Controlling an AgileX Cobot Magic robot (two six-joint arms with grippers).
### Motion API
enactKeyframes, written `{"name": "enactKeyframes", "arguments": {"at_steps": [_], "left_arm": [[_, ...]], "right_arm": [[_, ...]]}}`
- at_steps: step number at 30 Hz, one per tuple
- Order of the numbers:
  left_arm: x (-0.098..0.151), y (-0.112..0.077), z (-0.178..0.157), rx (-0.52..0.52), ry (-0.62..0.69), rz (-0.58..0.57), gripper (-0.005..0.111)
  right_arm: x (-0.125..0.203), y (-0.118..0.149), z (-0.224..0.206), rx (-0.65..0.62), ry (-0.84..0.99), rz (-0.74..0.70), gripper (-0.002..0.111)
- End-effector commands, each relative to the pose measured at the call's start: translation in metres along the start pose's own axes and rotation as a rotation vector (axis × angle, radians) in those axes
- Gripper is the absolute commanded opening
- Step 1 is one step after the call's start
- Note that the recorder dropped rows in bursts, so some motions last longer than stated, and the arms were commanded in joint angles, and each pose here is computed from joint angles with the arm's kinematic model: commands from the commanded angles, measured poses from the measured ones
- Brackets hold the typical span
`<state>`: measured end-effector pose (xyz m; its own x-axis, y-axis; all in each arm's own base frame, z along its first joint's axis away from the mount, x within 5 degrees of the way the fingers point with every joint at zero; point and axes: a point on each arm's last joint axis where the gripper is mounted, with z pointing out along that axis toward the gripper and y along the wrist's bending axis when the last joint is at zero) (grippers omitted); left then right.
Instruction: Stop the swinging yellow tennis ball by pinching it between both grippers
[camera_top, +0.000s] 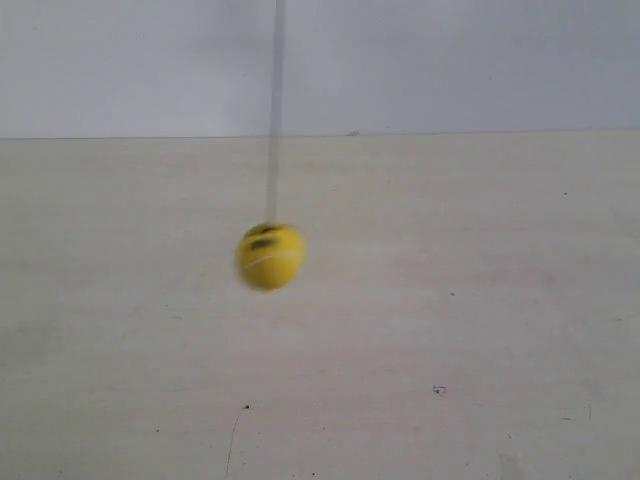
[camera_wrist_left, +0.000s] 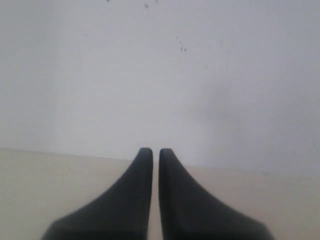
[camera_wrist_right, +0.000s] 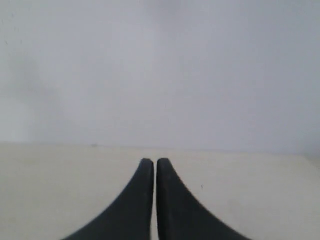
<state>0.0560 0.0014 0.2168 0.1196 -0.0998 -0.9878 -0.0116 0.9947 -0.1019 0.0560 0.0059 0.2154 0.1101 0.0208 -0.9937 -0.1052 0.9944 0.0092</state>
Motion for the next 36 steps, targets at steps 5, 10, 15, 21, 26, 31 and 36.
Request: {"name": "enactKeyframes", "arguments": {"at_steps": [5, 10, 15, 21, 26, 31, 36], "left_arm": [[-0.009, 0.000, -0.001, 0.014, -0.110, -0.175, 0.005], [-0.009, 0.000, -0.001, 0.014, -0.110, -0.177, 0.005], [-0.009, 0.000, -0.001, 0.019, -0.112, -0.268, 0.005], [-0.017, -0.002, -0.002, 0.054, -0.195, -0.343, 0.005], [-0.026, -0.015, -0.005, 0.197, -0.281, -0.197, 0.005], [-0.054, -0.035, -0.017, 0.392, -0.438, -0.034, 0.005], [-0.084, -0.036, -0.011, 0.368, -0.429, -0.052, 0.005]], "right_arm": [[-0.012, 0.001, -0.001, -0.015, -0.128, 0.117, 0.000], [-0.012, 0.001, -0.001, -0.019, -0.128, 0.179, 0.000], [-0.013, 0.001, -0.001, -0.024, -0.143, 0.219, 0.000], [-0.023, 0.001, -0.003, -0.048, -0.247, 0.260, 0.000], [-0.038, 0.004, -0.009, -0.094, -0.429, 0.232, 0.000], [-0.052, 0.007, -0.014, -0.133, -0.535, 0.172, 0.000], [-0.079, 0.009, -0.003, -0.137, -0.516, 0.148, 0.000]]}}
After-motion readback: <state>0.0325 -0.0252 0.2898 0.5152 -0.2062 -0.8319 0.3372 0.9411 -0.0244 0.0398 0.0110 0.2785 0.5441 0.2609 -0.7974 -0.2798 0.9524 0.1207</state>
